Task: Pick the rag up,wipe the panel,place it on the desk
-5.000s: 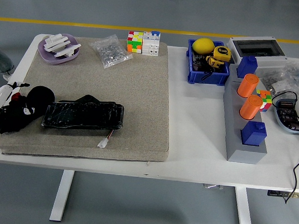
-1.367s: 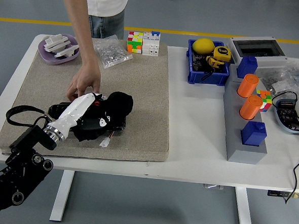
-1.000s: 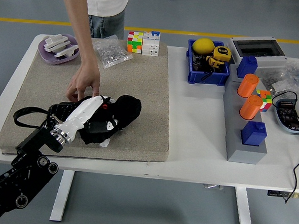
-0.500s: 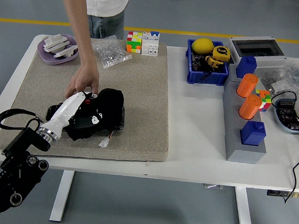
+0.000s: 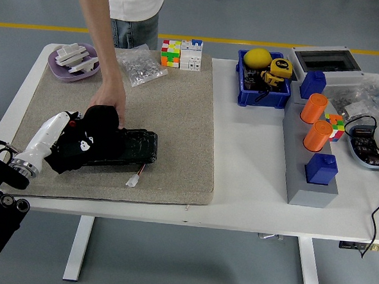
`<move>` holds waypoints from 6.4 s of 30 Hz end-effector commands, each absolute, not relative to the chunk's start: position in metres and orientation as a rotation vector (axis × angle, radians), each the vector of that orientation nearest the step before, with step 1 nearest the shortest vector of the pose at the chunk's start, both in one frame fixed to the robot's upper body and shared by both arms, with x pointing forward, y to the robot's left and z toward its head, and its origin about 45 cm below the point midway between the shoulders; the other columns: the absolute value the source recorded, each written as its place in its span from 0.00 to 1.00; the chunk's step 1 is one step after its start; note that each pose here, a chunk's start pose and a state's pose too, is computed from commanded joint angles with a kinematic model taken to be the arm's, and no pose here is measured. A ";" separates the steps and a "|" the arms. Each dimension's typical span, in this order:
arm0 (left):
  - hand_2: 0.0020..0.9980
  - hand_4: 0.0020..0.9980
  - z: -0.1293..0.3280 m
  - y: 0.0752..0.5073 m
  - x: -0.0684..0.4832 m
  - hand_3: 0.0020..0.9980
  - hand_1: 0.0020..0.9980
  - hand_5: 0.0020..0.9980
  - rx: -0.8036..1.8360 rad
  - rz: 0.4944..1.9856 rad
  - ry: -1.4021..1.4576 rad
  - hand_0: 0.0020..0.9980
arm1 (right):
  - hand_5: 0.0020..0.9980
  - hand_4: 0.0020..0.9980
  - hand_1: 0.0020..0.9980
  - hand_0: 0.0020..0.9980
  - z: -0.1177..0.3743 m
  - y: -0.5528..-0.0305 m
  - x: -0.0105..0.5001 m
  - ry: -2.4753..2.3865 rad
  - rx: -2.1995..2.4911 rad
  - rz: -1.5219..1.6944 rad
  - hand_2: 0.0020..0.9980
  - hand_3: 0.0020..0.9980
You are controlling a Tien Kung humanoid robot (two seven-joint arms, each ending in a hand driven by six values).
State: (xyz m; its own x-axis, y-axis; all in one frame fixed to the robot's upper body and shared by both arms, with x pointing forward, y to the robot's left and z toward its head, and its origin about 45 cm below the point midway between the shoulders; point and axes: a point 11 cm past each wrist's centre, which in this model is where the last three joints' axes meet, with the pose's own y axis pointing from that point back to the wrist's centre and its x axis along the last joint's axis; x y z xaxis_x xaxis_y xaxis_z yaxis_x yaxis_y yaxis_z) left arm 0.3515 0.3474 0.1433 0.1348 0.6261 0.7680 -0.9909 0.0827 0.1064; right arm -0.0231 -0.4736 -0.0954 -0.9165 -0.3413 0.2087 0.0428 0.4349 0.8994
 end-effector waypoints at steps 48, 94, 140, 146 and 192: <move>0.51 0.03 0.137 0.331 0.351 0.41 0.22 0.00 0.689 1.339 -0.602 0.27 | 0.48 1.00 0.57 0.54 -0.095 -0.475 -0.023 -2.326 0.250 -1.471 0.64 0.58; 0.51 0.02 0.148 0.271 0.354 0.42 0.22 0.00 0.764 1.126 -0.881 0.28 | 0.48 1.00 0.57 0.54 -0.093 -0.479 -0.020 -2.343 0.255 -1.464 0.64 0.58; 0.51 0.03 0.162 0.345 0.344 0.42 0.23 0.00 0.960 1.256 -0.997 0.31 | 0.49 1.00 0.57 0.54 -0.093 -0.479 -0.020 -2.347 0.248 -1.467 0.64 0.59; 0.50 0.03 0.159 0.323 0.348 0.42 0.23 0.00 0.927 1.208 -1.005 0.31 | 0.49 1.00 0.57 0.54 -0.093 -0.480 -0.019 -2.350 0.251 -1.464 0.64 0.59; 0.50 0.03 0.154 0.230 0.339 0.42 0.23 0.00 0.794 0.964 -1.096 0.31 | 0.50 1.00 0.57 0.54 -0.092 -0.481 -0.016 -2.358 0.260 -1.462 0.64 0.59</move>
State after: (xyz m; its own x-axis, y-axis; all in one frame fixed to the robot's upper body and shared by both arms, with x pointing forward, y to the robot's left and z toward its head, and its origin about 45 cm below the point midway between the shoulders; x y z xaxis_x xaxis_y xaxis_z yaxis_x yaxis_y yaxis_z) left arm 0.3392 0.2301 0.1535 0.1581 0.2337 0.9594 -0.9216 0.3838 0.0583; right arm -0.0157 -0.4811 -0.0920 -0.9208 -0.3352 0.1993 0.0294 0.4498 0.8926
